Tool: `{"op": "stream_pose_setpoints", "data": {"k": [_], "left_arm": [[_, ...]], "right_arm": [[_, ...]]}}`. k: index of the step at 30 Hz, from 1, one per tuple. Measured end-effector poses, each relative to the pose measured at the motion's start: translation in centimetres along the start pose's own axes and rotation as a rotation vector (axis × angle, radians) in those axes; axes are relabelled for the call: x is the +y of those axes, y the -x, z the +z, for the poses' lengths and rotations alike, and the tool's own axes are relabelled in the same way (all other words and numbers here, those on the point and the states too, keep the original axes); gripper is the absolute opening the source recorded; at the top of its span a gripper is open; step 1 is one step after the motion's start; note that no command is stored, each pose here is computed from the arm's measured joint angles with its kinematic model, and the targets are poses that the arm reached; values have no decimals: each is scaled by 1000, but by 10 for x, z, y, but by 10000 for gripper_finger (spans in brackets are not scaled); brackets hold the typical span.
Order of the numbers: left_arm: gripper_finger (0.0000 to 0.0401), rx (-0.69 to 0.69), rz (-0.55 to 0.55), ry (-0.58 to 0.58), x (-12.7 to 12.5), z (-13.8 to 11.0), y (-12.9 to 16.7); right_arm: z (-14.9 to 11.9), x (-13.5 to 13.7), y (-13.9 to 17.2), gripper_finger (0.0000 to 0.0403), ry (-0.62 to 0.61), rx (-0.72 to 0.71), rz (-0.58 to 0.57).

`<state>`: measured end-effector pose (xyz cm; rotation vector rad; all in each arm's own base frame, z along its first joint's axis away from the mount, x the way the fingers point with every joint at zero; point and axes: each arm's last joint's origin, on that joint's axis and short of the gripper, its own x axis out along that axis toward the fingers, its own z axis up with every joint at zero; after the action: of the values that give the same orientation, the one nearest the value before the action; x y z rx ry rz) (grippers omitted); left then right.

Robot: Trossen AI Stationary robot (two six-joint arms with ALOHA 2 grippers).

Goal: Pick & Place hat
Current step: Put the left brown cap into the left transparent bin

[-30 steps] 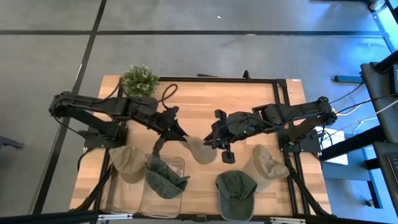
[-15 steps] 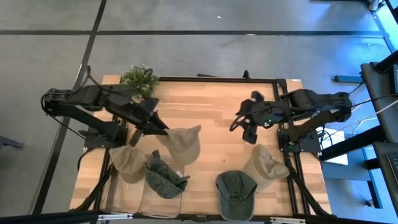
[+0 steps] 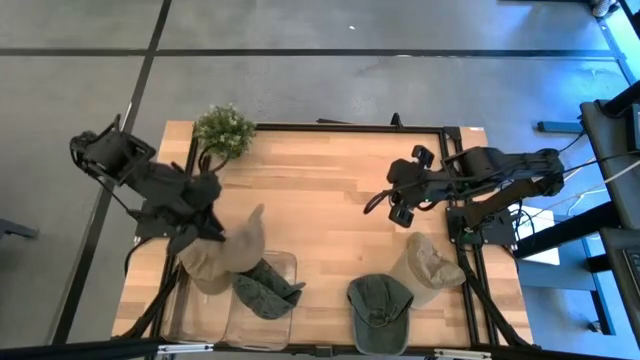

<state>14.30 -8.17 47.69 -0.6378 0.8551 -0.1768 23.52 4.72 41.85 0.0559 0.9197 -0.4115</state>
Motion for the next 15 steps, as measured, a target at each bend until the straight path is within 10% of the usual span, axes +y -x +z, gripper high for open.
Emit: {"op": "stream_pose_setpoints", "data": {"k": [15], "left_arm": [[48,39,-12,118,-23,-6,20]], "right_arm": [[0,-1,-2,163,17,-18,-54]]}}
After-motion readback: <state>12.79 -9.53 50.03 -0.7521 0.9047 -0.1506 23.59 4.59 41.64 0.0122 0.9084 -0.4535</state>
